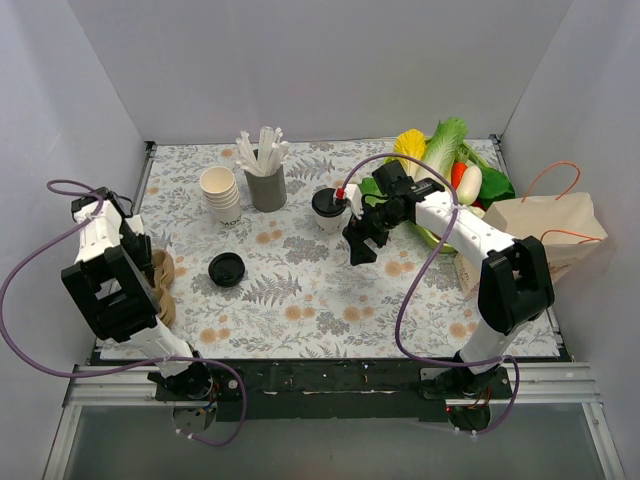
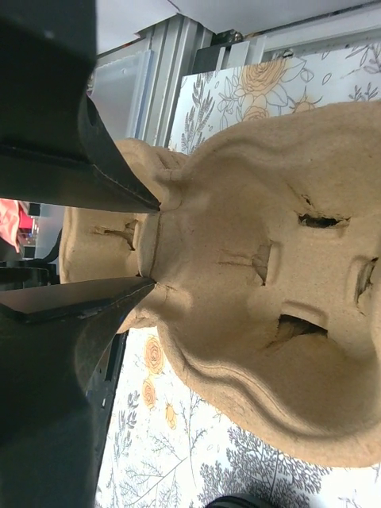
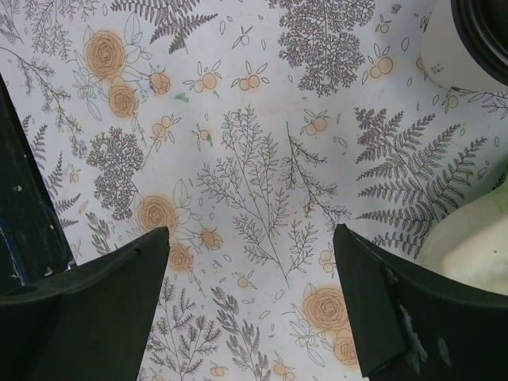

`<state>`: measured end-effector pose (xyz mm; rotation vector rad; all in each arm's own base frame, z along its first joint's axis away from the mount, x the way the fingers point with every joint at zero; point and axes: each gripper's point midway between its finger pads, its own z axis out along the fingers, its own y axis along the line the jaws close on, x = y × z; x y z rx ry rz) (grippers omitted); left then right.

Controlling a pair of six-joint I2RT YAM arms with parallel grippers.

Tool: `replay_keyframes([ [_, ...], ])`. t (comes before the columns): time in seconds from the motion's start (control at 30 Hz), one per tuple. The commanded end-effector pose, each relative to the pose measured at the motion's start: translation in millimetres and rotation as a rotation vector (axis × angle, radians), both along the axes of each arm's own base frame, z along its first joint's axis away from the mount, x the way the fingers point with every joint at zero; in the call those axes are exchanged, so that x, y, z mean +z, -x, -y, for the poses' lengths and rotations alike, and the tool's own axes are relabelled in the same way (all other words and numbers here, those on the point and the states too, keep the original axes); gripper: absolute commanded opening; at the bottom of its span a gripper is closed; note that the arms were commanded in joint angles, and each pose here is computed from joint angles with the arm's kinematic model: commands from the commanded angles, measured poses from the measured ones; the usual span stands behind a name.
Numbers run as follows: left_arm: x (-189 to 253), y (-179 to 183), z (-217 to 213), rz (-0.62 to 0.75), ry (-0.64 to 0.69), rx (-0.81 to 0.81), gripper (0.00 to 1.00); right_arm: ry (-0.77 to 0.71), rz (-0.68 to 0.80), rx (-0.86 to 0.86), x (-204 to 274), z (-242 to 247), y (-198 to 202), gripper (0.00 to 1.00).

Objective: Pack the takeout coffee

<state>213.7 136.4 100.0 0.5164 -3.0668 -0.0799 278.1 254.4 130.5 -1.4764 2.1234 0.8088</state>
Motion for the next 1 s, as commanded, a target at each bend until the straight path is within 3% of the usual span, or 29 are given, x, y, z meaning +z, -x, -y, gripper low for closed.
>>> replay_keyframes([
  [0.0, 35.0, -14.8, -3.4, 0.110, -0.022, -0.012, 0.16, -0.018, -0.006, 0.018, -0.6, -3.7, -0.1, 0.91],
  [0.17, 43.6, -17.5, -1.6, 0.134, -0.014, -0.030, 0.00, -0.021, -0.006, 0.020, -1.1, -5.2, -1.8, 0.91],
  [0.47, 52.7, -22.2, -8.8, 0.188, -0.064, -0.070, 0.00, -0.017, -0.011, 0.019, -4.2, -4.4, -0.8, 0.91],
  [0.6, 52.7, -42.3, 16.5, 0.288, 0.091, -0.115, 0.00, -0.023, -0.025, 0.020, -4.8, -6.6, 0.1, 0.91],
  [0.8, 89.6, -66.1, 11.2, 0.572, -0.045, -0.122, 0.00, -0.022, -0.005, 0.014, -3.7, -6.5, -4.1, 0.91],
  [0.97, 73.9, -54.4, 9.1, 0.515, -0.067, -0.118, 0.00, -0.022, -0.021, 0.016, -6.7, -6.7, -1.9, 0.91],
])
